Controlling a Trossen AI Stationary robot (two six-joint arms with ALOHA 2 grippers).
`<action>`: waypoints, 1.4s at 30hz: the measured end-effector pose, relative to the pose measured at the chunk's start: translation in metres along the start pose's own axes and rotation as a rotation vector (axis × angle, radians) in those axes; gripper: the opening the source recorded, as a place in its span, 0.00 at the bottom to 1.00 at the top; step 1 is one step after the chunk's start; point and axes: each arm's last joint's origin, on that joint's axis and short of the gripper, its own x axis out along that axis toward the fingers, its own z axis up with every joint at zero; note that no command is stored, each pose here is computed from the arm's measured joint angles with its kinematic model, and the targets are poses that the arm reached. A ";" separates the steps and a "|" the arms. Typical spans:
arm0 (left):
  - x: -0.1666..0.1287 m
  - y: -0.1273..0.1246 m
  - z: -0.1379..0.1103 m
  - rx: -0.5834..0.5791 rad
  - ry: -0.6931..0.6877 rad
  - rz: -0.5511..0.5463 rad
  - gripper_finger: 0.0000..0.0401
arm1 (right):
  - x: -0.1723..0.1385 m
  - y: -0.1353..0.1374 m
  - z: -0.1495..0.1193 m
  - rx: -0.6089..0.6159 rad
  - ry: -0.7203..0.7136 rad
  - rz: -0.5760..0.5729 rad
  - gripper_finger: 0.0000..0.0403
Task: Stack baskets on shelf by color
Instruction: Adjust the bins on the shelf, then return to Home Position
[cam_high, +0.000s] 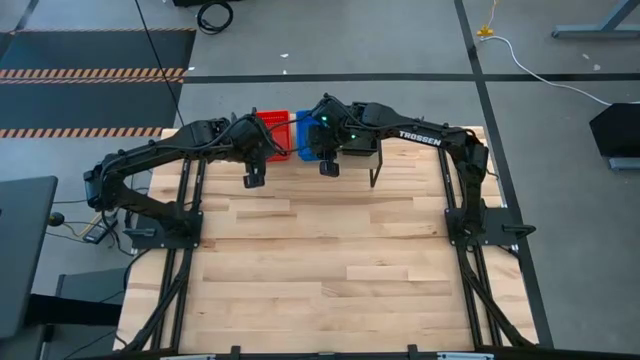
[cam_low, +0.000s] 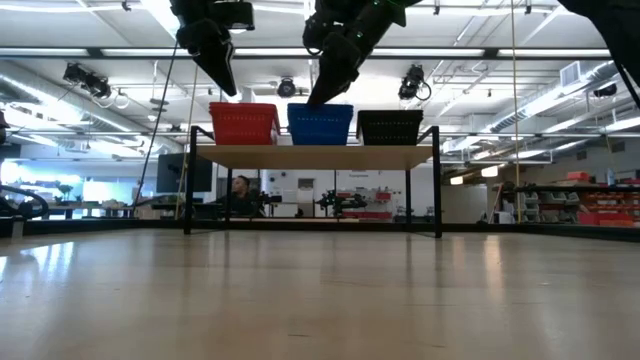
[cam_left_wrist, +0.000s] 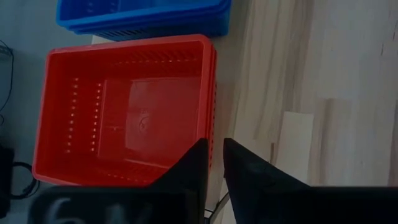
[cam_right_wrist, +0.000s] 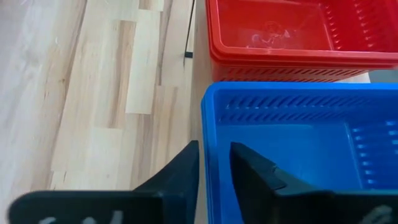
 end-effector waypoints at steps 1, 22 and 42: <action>0.000 0.000 0.000 0.000 0.000 0.000 0.14 | 0.000 0.000 0.000 0.000 0.000 0.000 0.25; -0.047 0.009 -0.019 -0.113 -0.297 -0.130 0.09 | -0.104 0.008 -0.015 0.180 -0.070 0.059 0.39; -0.060 -0.041 -0.136 -0.376 -0.805 -0.087 0.02 | -0.147 0.070 -0.170 0.477 -0.400 -0.001 0.39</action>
